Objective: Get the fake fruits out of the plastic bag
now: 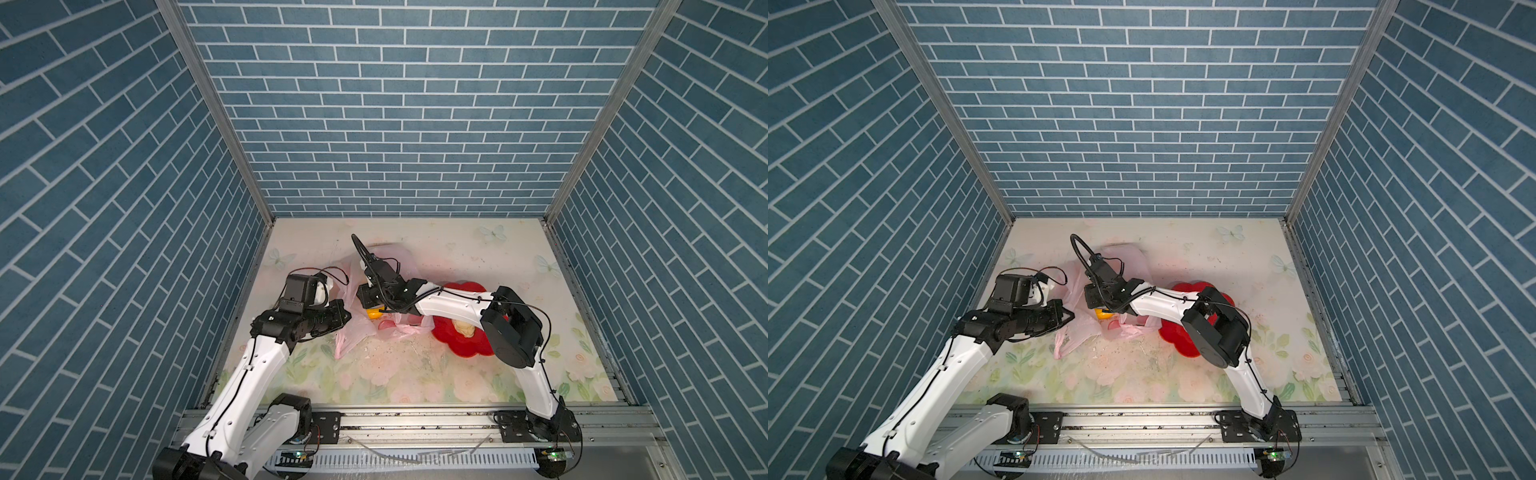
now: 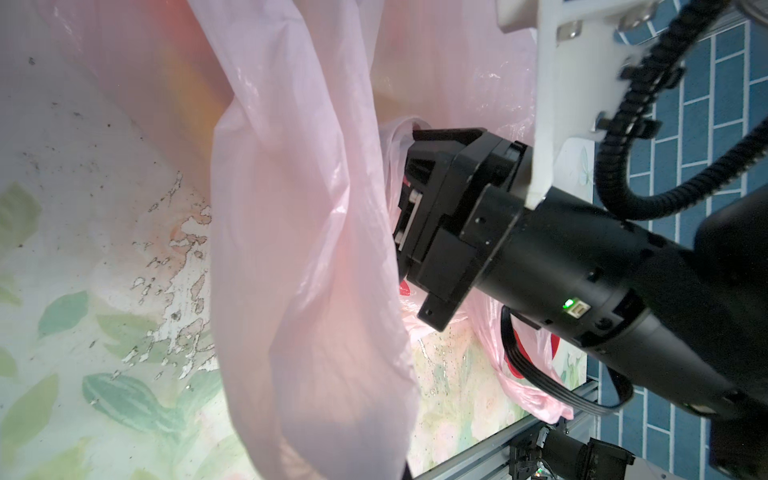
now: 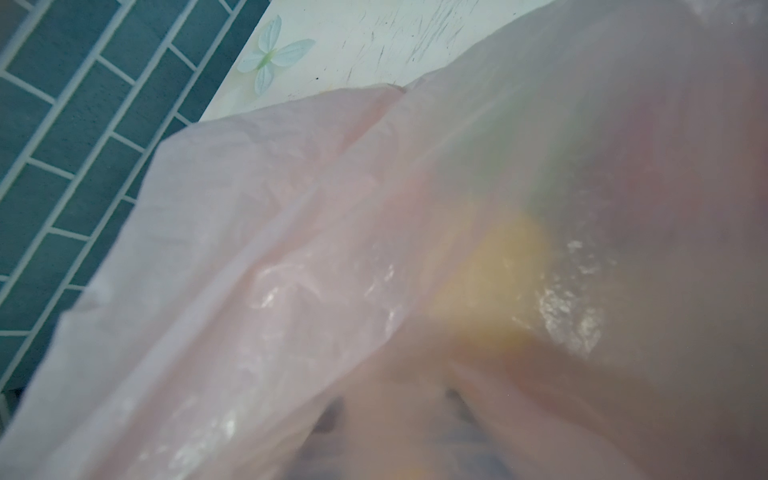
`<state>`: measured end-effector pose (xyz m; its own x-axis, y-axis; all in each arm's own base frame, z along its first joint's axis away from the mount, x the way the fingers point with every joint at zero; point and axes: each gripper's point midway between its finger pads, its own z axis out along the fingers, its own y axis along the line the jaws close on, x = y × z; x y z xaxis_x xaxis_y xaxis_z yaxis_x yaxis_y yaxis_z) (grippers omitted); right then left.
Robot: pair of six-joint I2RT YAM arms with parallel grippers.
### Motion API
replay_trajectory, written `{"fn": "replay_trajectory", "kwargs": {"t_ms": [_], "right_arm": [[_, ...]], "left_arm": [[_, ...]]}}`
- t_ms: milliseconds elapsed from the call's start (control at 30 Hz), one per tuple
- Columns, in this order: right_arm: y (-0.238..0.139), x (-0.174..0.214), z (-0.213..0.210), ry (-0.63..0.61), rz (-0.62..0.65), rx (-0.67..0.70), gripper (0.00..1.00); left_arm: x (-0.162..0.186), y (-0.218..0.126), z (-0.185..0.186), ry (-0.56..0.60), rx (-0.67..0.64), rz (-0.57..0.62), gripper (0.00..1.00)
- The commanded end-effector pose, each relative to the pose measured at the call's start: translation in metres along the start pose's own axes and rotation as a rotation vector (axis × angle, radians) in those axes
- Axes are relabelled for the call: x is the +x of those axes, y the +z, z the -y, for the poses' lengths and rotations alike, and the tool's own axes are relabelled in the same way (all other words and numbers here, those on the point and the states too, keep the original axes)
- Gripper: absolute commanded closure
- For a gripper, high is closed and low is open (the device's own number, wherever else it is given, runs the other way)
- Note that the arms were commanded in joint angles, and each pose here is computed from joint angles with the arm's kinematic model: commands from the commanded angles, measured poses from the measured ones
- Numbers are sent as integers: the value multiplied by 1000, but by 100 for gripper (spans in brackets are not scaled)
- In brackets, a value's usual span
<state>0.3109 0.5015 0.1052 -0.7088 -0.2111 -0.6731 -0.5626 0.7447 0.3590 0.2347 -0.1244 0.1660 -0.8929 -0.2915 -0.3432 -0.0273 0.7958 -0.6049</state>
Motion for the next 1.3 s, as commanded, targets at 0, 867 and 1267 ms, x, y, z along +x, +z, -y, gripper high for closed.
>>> {"fn": "replay_trajectory", "kwargs": {"t_ms": [0, 867, 1267], "right_arm": [[4, -27, 4, 13, 77, 39, 54], [5, -51, 48, -109, 68, 224, 21], [-23, -58, 69, -142, 86, 351, 17]], "left_arm": [[-1, 1, 4, 2, 35, 11, 100], [-5, 9, 9, -8, 92, 29, 100], [-14, 13, 13, -1, 105, 39, 100]]}}
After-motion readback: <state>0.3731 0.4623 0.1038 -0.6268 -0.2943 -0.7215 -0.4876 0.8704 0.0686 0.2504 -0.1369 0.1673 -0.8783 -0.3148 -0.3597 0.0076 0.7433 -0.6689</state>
